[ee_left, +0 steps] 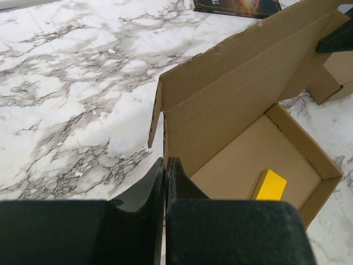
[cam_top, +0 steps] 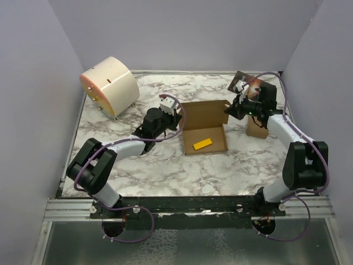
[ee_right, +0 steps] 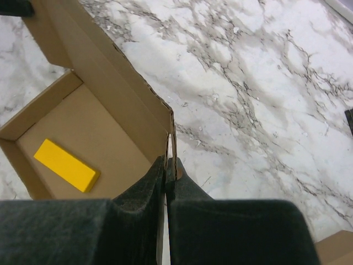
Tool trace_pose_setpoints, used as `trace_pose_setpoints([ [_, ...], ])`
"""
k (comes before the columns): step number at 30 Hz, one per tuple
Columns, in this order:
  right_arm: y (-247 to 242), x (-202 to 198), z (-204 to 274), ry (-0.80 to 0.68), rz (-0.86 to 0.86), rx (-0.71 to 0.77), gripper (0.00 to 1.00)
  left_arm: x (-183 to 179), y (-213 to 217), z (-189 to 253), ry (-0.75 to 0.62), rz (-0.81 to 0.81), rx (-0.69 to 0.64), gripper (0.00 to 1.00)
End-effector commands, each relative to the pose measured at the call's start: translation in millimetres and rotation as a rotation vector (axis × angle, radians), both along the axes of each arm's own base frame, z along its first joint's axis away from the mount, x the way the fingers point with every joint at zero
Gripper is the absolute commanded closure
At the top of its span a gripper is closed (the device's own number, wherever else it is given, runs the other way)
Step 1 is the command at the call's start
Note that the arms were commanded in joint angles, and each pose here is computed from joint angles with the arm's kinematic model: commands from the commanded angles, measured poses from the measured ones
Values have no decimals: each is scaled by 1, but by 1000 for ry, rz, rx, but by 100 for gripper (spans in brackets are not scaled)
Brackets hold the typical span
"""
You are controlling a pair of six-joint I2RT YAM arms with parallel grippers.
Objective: Fold the paper box
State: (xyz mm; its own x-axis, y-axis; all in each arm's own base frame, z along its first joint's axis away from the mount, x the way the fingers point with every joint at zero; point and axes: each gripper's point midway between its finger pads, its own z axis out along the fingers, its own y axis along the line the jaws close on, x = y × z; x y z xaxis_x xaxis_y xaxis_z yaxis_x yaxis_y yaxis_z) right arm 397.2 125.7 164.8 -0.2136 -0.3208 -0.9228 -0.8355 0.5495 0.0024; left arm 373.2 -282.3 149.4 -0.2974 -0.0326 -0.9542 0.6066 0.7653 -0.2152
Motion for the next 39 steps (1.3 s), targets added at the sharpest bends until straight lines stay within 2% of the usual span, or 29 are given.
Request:
trace_pose_setpoints([
  [1,13,18,12,-64,-153,28,99,6,-10,24,-66,98,-80,100],
  [10,23,29,24,-120,-390,95,99,15,-9,33,-118,213,-95,100],
  [19,38,56,37,-191,-508,131,99,47,-18,39,-206,260,-46,100],
  [24,32,65,22,-144,-614,153,99,58,-16,27,-207,309,-45,100],
  [39,35,46,3,-56,-681,225,99,51,-24,9,-179,356,-53,100],
])
